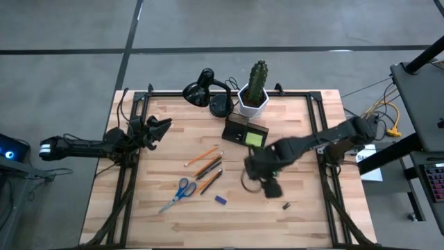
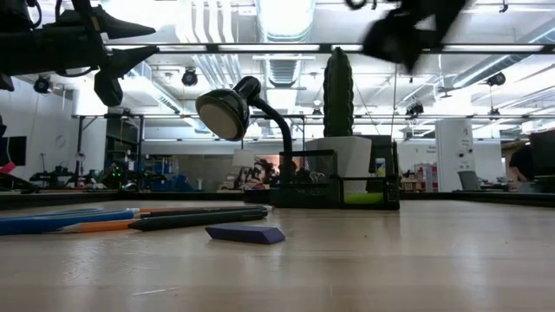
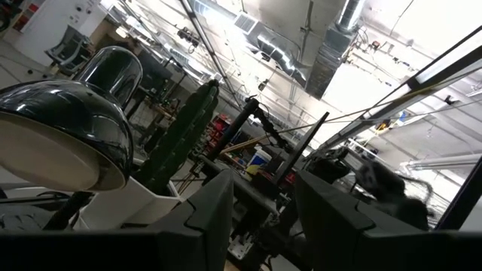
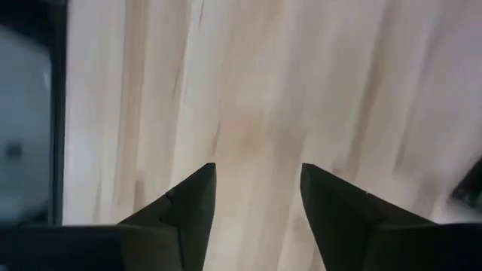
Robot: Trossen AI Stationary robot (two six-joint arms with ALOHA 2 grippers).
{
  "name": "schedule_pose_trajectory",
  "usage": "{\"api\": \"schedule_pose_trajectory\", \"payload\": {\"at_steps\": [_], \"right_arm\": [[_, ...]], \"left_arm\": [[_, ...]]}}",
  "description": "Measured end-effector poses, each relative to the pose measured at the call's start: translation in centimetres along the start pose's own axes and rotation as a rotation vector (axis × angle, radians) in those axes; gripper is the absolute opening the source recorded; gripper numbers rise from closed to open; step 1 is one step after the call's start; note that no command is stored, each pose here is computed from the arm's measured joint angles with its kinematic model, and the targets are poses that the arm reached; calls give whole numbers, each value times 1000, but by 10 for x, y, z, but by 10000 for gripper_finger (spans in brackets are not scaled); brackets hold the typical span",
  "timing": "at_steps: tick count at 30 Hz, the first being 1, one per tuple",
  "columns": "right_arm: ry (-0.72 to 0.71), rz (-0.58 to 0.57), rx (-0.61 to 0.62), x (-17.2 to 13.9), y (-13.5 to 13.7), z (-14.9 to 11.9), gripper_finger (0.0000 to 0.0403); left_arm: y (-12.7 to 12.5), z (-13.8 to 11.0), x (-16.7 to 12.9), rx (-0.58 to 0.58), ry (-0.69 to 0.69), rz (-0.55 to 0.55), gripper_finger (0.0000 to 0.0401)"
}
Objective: Pick and place office supplies into organizer
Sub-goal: Put the black binder clip into the black desk organizer
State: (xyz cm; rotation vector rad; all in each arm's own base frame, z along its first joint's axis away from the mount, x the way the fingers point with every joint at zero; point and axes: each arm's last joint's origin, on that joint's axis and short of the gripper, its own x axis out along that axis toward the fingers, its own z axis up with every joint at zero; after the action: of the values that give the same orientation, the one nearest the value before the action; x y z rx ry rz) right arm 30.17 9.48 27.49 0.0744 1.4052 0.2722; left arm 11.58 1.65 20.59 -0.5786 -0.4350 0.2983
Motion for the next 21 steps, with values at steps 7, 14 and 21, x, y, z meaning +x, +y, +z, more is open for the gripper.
{"api": "schedule_pose_trajectory", "payload": {"at_steps": [7,14,21], "right_arm": [[230,-28,-62,14,44,-35,196],[218,-9,-133,29,78,-49,195],[172,12,-184,47,90,-56,193]], "left_arm": [[0,0,0,0,0,0,128],[0,0,0,0,0,0,128],[0,0,0,0,0,0,128]]}}
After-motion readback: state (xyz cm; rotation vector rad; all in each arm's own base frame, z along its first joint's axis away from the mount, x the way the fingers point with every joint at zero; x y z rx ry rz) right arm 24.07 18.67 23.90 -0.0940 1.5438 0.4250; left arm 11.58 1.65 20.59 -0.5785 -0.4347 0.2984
